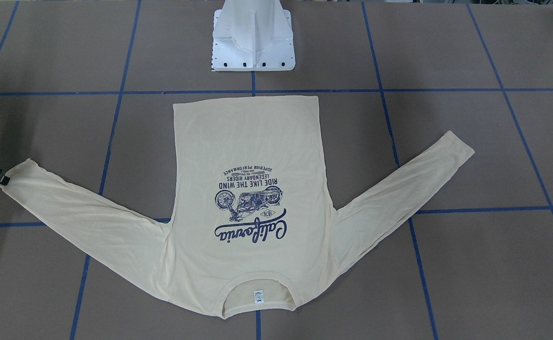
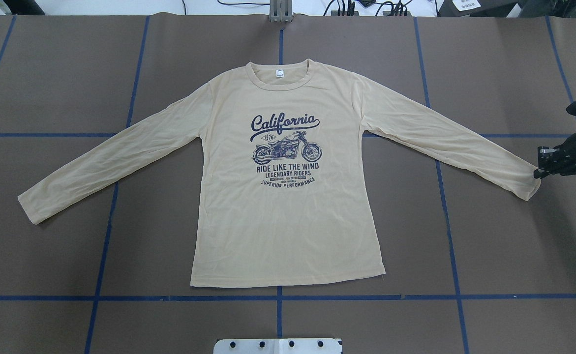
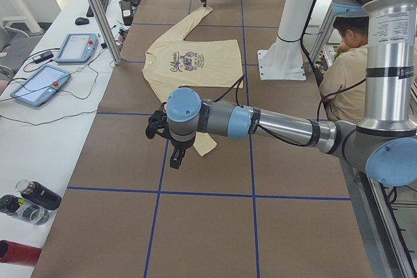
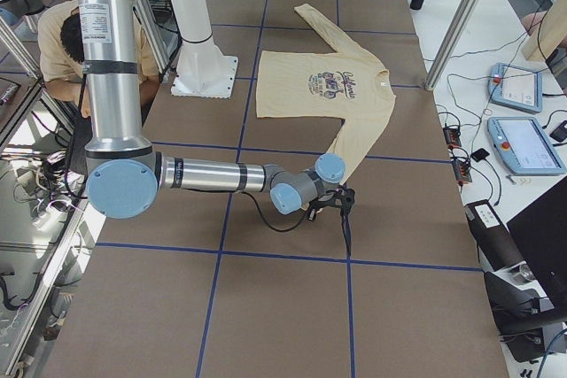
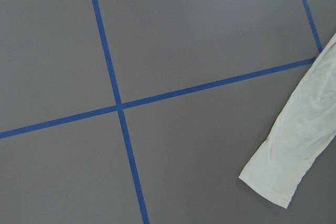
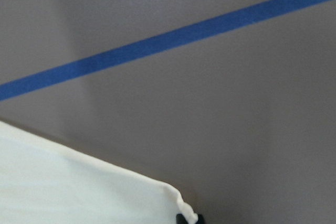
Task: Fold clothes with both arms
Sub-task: 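Lower the right gripper to the cuff of the sleeve nearest it and grasp, then lift the sleeve with the right gripper and carry it across toward the collar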
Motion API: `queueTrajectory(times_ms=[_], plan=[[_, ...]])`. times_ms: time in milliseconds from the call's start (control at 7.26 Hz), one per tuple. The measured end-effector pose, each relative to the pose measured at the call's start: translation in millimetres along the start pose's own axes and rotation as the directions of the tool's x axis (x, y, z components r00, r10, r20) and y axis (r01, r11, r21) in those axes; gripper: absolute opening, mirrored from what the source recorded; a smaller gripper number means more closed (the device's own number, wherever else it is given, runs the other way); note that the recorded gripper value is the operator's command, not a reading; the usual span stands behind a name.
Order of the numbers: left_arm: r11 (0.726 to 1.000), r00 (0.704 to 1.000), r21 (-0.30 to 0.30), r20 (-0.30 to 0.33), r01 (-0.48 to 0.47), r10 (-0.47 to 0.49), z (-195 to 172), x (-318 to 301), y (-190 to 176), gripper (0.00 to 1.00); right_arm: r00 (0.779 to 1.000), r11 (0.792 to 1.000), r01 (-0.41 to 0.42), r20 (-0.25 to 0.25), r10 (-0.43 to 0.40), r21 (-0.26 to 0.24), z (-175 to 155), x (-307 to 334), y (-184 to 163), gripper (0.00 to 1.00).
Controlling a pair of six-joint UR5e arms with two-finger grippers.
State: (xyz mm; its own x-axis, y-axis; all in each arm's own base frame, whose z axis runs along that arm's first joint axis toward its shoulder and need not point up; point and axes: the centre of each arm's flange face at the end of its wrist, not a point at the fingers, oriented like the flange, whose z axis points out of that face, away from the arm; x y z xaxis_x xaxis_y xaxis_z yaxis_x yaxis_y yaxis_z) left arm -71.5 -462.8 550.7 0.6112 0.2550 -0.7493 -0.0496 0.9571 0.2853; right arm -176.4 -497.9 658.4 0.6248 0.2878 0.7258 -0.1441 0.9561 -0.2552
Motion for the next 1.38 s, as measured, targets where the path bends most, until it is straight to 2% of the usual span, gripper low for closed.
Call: queueTrajectory(times_ms=[413,688,1101,1377], plan=[[1.000,1.000,0.002,0.000,-0.001,0.001,-1,2,0,1.00,0.998,1.000,-0.011,0.057,0.010,0.020,-31,-23,3,0.00],[1.000,1.000,0.010,0.001,-0.010,0.010,-5,8,-2,1.00,0.993,0.998,-0.039,0.115,0.033,0.053,-61,-75,1,0.00],[1.000,1.000,0.017,0.000,-0.021,0.021,-8,12,-5,1.00,0.977,0.993,-0.095,0.200,0.081,0.064,-97,-244,-7,0.00],[0.999,1.000,0.020,0.001,-0.026,0.026,-8,12,-6,1.00,0.970,0.987,-0.127,0.219,0.102,0.100,-105,-377,18,0.00]])
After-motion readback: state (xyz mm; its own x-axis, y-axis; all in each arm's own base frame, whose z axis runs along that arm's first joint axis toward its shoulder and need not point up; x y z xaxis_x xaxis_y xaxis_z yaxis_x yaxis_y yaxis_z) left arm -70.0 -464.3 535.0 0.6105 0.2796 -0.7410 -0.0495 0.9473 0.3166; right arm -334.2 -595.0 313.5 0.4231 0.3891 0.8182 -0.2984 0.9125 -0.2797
